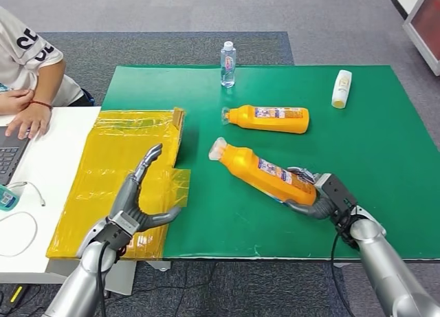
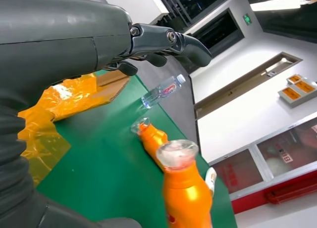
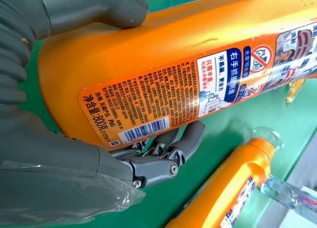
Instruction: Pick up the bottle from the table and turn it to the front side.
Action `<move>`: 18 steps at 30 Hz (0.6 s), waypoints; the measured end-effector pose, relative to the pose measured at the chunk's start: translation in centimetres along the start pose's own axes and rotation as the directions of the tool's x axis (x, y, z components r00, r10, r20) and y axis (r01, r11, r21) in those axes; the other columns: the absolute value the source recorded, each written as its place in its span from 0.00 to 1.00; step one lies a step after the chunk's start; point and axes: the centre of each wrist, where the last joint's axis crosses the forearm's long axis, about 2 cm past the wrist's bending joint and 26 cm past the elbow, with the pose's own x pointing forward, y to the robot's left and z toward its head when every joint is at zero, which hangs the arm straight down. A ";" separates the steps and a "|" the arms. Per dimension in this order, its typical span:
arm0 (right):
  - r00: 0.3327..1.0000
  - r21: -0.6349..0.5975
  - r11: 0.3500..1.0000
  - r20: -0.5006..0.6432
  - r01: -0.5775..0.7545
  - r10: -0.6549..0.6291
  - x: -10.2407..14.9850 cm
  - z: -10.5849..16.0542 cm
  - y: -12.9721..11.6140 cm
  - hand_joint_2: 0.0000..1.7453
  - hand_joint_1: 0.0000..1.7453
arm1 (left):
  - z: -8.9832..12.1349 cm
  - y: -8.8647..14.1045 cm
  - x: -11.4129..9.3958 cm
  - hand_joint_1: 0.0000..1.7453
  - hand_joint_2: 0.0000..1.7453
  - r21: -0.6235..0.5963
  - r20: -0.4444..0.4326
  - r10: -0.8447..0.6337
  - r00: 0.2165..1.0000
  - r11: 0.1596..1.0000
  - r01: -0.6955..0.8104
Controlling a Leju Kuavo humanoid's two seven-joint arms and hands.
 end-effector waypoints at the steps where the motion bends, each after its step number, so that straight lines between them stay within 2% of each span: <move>1: 1.000 -0.005 1.000 0.002 0.000 0.000 0.0 0.2 0.0 1.00 1.00 | 0.1 0.0 0.0 0.00 1.00 0.000 -0.002 0.001 1.000 1.000 -0.001; 10: 0.994 -0.022 0.996 0.064 0.090 -0.089 0.2 1.1 0.0 1.00 1.00 | 0.3 -0.1 0.0 0.00 1.00 -0.002 -0.008 0.002 1.000 1.000 -0.002; 18: 0.942 0.018 0.964 0.209 0.266 -0.264 0.6 2.0 0.7 1.00 1.00 | 0.4 -0.1 -0.1 0.00 1.00 -0.006 -0.016 0.021 1.000 1.000 -0.021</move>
